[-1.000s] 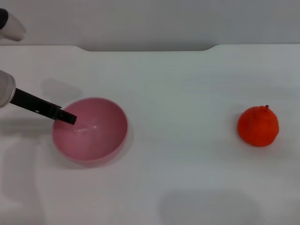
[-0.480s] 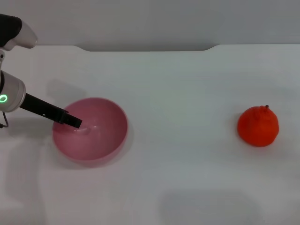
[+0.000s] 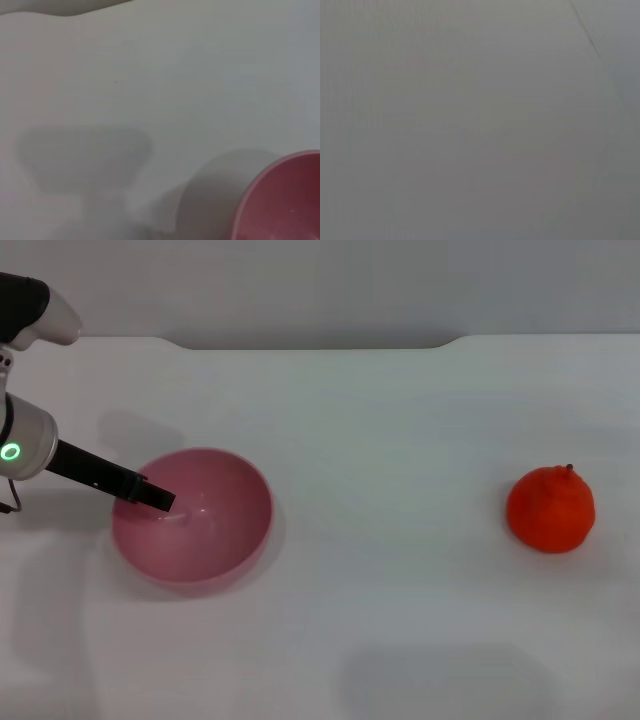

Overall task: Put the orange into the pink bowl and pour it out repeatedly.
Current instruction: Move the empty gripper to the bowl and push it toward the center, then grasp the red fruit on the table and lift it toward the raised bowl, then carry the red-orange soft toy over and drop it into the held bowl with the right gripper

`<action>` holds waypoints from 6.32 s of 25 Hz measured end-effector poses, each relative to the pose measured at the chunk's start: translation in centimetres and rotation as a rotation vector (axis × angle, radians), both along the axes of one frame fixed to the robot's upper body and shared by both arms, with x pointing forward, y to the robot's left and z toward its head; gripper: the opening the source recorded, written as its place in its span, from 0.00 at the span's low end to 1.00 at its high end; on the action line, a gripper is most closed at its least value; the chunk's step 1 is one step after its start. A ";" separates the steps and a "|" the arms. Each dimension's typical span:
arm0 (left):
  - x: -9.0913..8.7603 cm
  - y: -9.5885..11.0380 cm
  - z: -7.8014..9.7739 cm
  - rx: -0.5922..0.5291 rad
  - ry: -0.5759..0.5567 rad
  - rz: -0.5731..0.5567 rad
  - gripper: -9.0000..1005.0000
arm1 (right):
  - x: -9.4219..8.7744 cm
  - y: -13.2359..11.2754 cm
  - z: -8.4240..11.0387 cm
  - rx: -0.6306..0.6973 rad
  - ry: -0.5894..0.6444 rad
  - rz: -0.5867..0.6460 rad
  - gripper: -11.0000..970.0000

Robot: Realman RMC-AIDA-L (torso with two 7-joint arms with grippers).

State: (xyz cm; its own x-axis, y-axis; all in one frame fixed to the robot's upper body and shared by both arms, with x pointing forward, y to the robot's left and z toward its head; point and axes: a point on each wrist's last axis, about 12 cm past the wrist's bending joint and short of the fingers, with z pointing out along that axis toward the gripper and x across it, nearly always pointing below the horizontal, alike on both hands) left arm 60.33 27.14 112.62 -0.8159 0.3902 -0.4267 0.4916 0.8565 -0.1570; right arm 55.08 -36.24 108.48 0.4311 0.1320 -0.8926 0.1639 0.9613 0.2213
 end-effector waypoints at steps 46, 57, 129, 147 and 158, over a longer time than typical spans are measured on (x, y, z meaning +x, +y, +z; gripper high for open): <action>2.0 -1.5 5.8 0.069 -0.178 -0.049 0.05 | 2.3 1.1 6.1 0.194 -0.080 0.718 0.48; 2.8 -1.7 7.9 0.055 -0.244 -0.046 0.05 | 5.5 7.4 13.9 -0.276 0.598 1.347 0.48; 3.6 -6.0 7.3 0.035 -0.190 -0.148 0.05 | 3.5 14.9 18.7 -0.749 0.737 1.132 0.11; 3.4 -7.2 7.2 0.008 -0.185 -0.183 0.05 | 4.2 20.1 16.1 -0.831 0.601 1.347 0.15; 3.2 -7.4 6.8 0.015 -0.173 -0.198 0.05 | 4.7 20.4 15.4 -0.810 0.605 1.319 0.34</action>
